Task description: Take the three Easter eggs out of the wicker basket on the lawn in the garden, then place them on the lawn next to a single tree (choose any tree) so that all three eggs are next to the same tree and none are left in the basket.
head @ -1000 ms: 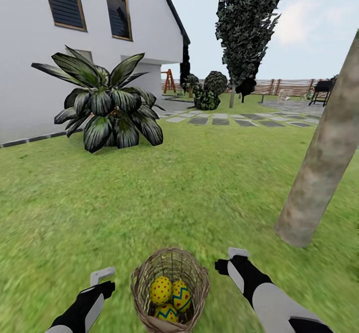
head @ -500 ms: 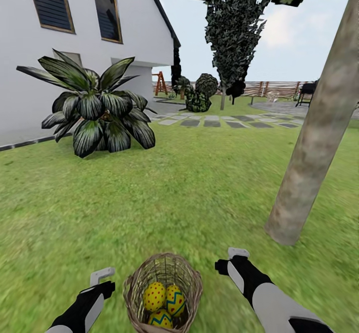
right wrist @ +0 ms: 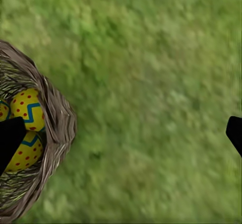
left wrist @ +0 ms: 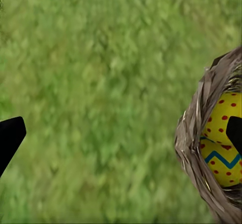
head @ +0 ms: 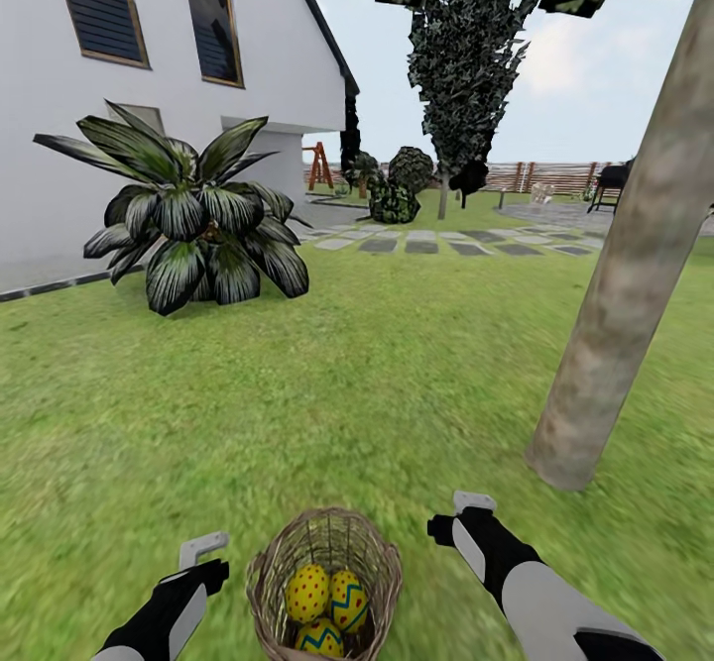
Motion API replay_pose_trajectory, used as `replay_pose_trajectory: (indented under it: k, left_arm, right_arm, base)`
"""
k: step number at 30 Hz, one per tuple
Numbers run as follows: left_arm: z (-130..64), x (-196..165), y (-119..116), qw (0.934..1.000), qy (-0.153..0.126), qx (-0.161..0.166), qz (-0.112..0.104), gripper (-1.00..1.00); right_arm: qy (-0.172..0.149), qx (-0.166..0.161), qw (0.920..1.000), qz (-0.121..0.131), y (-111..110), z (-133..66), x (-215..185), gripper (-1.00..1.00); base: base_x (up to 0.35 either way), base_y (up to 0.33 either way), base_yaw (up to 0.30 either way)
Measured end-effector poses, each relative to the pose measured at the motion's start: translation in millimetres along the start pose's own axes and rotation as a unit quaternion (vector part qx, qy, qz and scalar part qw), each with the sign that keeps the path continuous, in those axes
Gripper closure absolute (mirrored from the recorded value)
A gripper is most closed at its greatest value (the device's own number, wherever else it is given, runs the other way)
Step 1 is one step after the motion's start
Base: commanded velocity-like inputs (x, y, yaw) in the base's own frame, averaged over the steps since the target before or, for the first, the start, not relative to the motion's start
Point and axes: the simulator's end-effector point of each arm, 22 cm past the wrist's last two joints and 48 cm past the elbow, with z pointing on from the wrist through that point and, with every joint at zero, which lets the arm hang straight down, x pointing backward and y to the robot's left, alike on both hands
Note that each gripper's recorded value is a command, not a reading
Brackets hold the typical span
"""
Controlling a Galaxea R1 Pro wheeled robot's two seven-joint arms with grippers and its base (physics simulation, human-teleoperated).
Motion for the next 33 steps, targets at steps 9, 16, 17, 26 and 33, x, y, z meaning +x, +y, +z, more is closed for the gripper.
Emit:
replay_pose_trajectory:
  k: [9, 16, 17, 26, 33]
  left_arm:
    - [-11.7, -7.1, -0.2, 1.0, 0.002, 0.001, 0.004, -1.0]
    - [-20.0, 8.2, -5.4, 0.9994, 0.032, 0.011, 0.013, -1.0]
    - [-21.4, 9.7, -6.8, 0.9992, 0.035, 0.014, 0.013, -1.0]
    - [-39.2, 22.3, -42.2, 0.9971, 0.055, 0.05, 0.016, -1.0]
    - [-50.5, 24.8, -52.0, 0.9962, 0.062, 0.059, 0.018, -1.0]
  right_arm:
    - [0.0, 0.0, 1.0, 0.0, 0.1, -12.6, -7.9, -1.0]
    - [0.001, 0.0, 1.0, 0.001, 0.0, -22.1, -12.8, -1.0]
    - [0.001, 0.0, 1.0, 0.001, 0.3, -23.5, -13.5, -1.0]
    - [0.004, 0.005, 1.0, 0.006, -7.0, -28.0, 16.4, -1.0]
    - [0.0, 0.01, 0.9999, 0.011, -14.3, -31.2, 56.4, -1.0]
  base:
    - [0.0, 0.0, 0.0]
    - [0.0, 0.0, 0.0]
    - [0.0, 0.0, 0.0]
    - [0.0, 0.0, 0.0]
    - [0.0, 0.0, 0.0]
